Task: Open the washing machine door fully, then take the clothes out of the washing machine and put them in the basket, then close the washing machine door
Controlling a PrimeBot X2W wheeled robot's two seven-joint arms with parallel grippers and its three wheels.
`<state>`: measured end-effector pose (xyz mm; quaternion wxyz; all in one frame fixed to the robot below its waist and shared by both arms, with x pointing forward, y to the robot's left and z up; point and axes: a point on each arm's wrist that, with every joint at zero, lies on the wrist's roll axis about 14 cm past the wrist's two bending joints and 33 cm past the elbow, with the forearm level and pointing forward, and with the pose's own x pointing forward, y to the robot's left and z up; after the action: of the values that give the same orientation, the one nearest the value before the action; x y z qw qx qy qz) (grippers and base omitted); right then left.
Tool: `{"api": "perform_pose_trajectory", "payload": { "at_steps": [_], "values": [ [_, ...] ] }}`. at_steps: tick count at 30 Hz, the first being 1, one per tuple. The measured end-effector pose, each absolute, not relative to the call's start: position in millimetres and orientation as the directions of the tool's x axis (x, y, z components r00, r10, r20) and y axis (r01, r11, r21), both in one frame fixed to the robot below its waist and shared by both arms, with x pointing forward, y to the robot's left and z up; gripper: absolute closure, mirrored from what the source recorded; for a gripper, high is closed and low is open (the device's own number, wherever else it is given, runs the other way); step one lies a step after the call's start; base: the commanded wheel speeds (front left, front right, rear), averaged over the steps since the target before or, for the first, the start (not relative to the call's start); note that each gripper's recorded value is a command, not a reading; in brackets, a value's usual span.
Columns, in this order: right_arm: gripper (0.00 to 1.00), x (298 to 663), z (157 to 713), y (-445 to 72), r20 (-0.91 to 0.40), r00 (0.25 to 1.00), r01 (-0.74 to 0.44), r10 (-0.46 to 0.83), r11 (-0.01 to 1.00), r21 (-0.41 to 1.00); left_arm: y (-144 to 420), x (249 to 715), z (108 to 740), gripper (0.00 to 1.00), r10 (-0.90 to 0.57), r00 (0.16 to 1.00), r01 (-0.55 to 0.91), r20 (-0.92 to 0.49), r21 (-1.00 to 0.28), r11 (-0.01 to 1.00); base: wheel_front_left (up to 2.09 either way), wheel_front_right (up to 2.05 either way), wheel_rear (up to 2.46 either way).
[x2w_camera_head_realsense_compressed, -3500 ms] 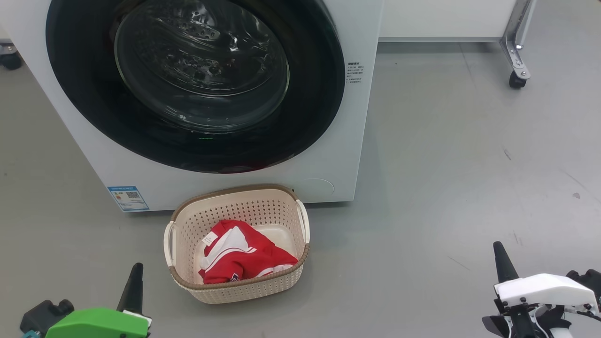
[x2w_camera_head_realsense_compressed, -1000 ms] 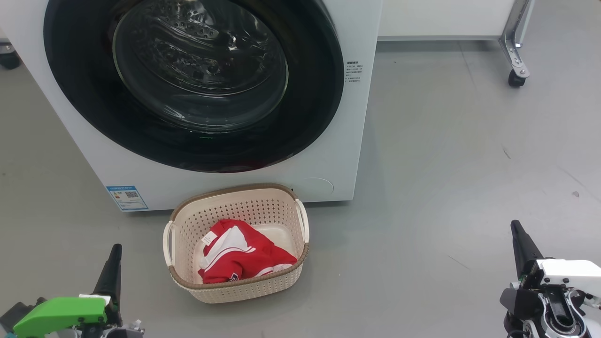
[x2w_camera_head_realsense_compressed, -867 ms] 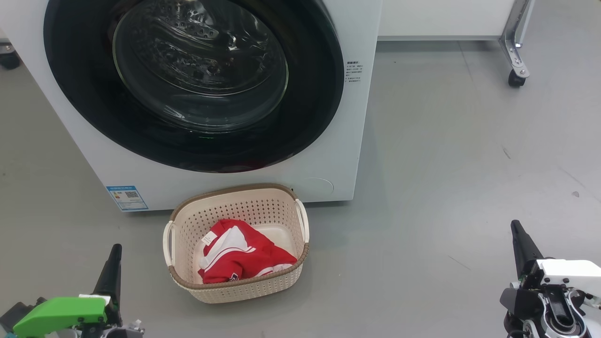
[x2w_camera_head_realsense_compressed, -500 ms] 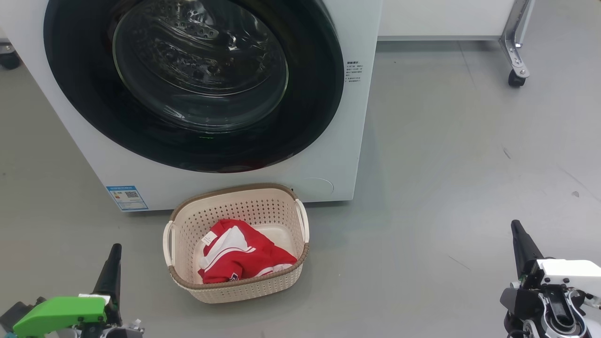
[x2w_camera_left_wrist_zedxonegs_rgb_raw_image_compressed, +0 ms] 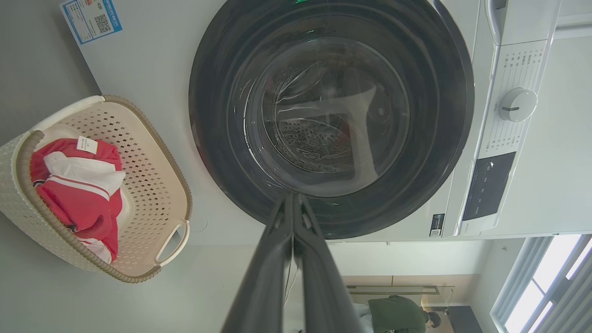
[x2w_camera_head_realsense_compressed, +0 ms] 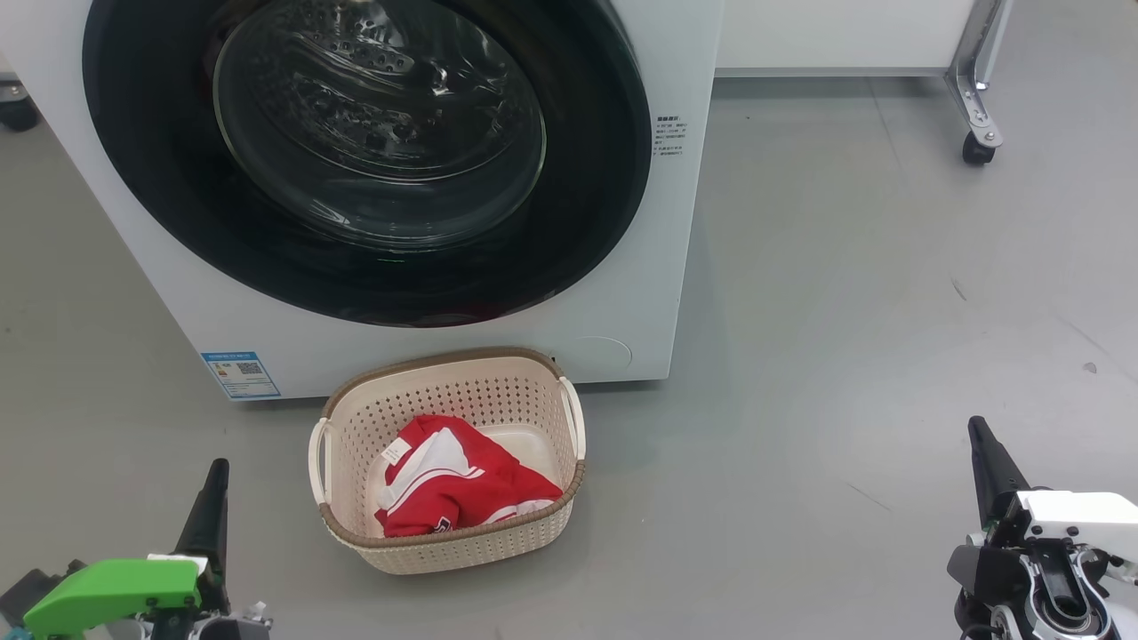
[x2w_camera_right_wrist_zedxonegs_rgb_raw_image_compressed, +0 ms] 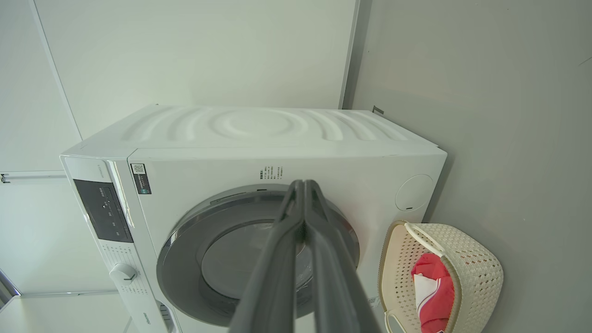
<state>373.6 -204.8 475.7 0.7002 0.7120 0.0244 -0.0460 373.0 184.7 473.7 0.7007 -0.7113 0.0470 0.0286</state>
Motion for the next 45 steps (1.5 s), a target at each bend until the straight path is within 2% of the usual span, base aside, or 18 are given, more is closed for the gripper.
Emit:
{"api": "perform_pose_trajectory", "payload": {
  "at_steps": [45],
  "values": [
    [1.0, 373.7, 476.1, -205.6, -0.098, 0.995, 0.098, -0.032, -0.019, 0.995, 186.0, 373.7, 474.4, 1.0, -0.024, 0.994, -0.105, -0.104, -0.994, -0.015, 0.0, 0.0, 0.0]
  ]
}}
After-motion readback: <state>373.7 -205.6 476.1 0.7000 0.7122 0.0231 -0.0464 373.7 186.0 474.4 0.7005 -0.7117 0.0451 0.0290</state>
